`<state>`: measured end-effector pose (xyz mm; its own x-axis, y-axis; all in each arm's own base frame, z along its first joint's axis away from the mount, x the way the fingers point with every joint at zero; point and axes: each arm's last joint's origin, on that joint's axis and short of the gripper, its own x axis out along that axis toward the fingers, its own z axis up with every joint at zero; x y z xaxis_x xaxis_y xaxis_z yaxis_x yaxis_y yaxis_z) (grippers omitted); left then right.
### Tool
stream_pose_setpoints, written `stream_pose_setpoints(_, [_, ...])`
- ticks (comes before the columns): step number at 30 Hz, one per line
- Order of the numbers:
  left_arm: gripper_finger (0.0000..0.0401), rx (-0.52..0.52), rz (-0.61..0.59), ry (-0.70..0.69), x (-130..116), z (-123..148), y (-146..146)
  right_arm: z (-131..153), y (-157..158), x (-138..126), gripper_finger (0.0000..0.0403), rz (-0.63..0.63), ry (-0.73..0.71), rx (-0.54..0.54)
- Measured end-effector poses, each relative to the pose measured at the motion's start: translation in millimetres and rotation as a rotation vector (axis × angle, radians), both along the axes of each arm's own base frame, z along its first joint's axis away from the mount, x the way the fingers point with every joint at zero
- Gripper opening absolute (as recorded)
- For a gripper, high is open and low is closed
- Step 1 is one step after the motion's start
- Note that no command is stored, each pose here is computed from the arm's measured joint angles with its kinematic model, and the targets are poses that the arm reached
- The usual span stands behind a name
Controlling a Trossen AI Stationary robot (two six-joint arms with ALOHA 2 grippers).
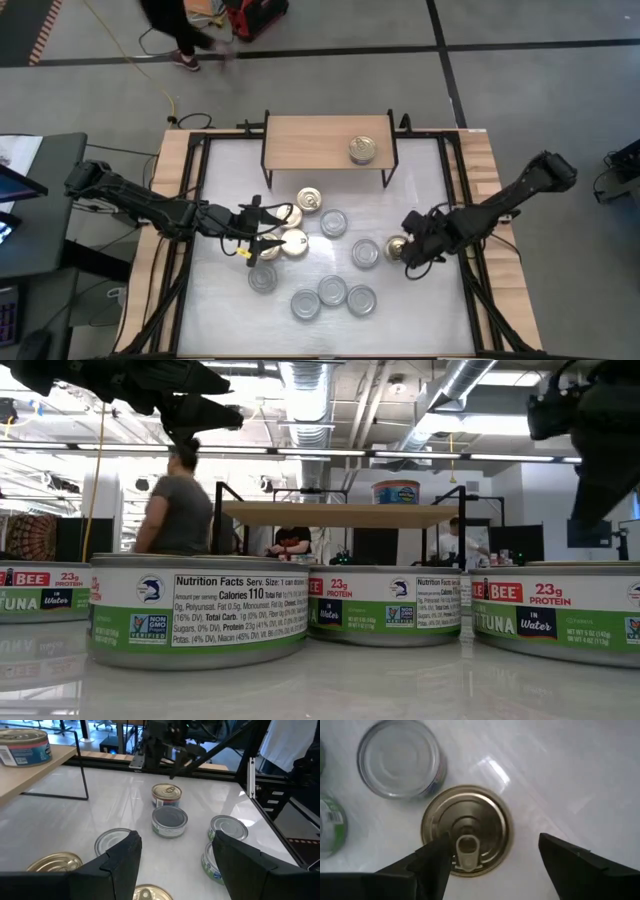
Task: Stack canned seafood by type on shelf
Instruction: Stack the blue pink tuna can on top of the other blue pink tuna can on the shelf
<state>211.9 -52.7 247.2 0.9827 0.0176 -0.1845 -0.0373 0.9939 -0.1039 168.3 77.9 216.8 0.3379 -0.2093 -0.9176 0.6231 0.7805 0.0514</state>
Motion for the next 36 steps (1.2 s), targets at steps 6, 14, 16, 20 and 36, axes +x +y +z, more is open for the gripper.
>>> stream_pose_setpoints(6, [0.0233,0.02,-0.003,-0.011,0,1,0,-2,-18,-3,0.0306,0.002,0.016,0.044])
stream_pose_setpoints(14, [0.0233,0.026,0.006,-0.011,0,1,0,-21,-30,1,0.0276,0.048,0.034,0.11])
stream_pose_setpoints(16, [0.0233,0.026,0.006,-0.011,0,1,0,-23,-32,2,0.0264,0.06,0.036,0.127])
stream_pose_setpoints(20, [0.0233,0.026,0.006,-0.011,0,1,0,-32,-36,1,0.0217,0.063,0.051,0.16])
stream_pose_setpoints(36, [0.0233,0.003,-0.002,-0.002,0,0,0,-50,-42,0,0.0012,0.075,0.02,0.233])
